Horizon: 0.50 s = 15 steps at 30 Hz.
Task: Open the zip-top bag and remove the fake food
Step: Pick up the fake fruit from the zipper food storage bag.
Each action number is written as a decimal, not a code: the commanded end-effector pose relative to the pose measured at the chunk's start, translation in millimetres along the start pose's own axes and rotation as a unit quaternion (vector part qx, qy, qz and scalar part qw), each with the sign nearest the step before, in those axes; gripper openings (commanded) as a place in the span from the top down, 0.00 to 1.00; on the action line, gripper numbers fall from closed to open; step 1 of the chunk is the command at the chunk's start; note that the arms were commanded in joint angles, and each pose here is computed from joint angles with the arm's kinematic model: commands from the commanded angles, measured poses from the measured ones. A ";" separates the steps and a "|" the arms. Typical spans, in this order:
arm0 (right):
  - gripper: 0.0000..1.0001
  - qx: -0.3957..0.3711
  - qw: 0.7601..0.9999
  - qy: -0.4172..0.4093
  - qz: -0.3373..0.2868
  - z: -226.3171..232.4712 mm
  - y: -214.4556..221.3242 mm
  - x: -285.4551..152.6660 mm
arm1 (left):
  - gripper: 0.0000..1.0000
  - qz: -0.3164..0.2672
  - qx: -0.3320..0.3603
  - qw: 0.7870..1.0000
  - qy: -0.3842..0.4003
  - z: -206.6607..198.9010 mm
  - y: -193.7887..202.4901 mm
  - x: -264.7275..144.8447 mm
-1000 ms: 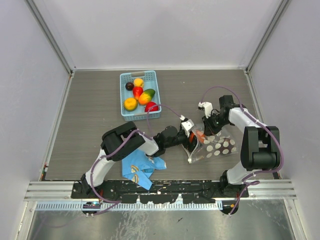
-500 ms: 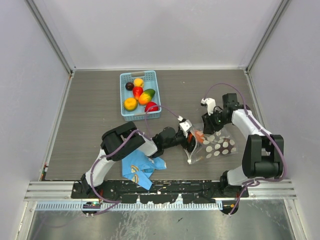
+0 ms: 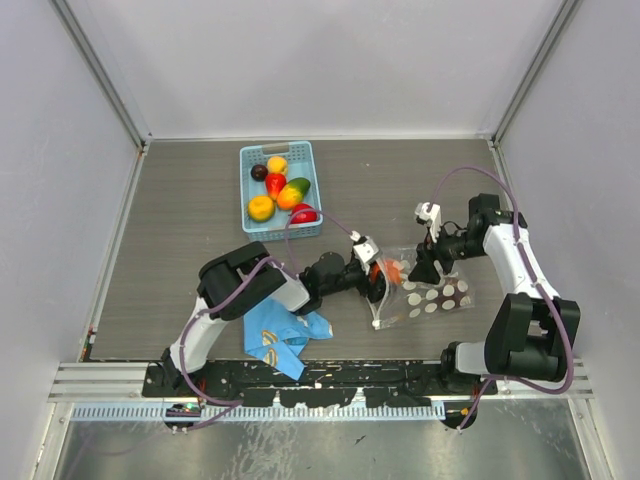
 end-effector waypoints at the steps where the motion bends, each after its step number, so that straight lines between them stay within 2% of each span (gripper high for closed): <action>1: 0.31 -0.087 0.992 -0.081 -0.036 38.0 -14.9 -8.7 | 0.96 -0.040 0.019 0.999 0.005 1.7 -35.8 -1.5; 6: 0.26 -0.130 0.986 -0.099 -0.030 51.5 -9.4 -5.7 | 0.97 -0.038 0.017 0.999 0.006 3.0 -37.7 -0.7; 11: 0.26 -0.137 0.990 -0.018 0.005 27.7 0.5 1.4 | 0.98 -0.035 0.016 0.999 0.008 3.8 -41.0 -2.2; 15: 0.27 -0.128 0.992 0.004 0.022 18.5 5.5 1.4 | 0.98 -0.036 0.010 0.999 0.008 3.9 -42.1 -2.1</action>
Point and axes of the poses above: each gripper's point midway between its finger pads, its own x axis out along the fingers, its own z axis along the line the jaws close on, y = z × x, the point moved 1 cm from there along -x, back along the fingers, and after that the axes turned 3 degrees about x, right-handed, at the moved point
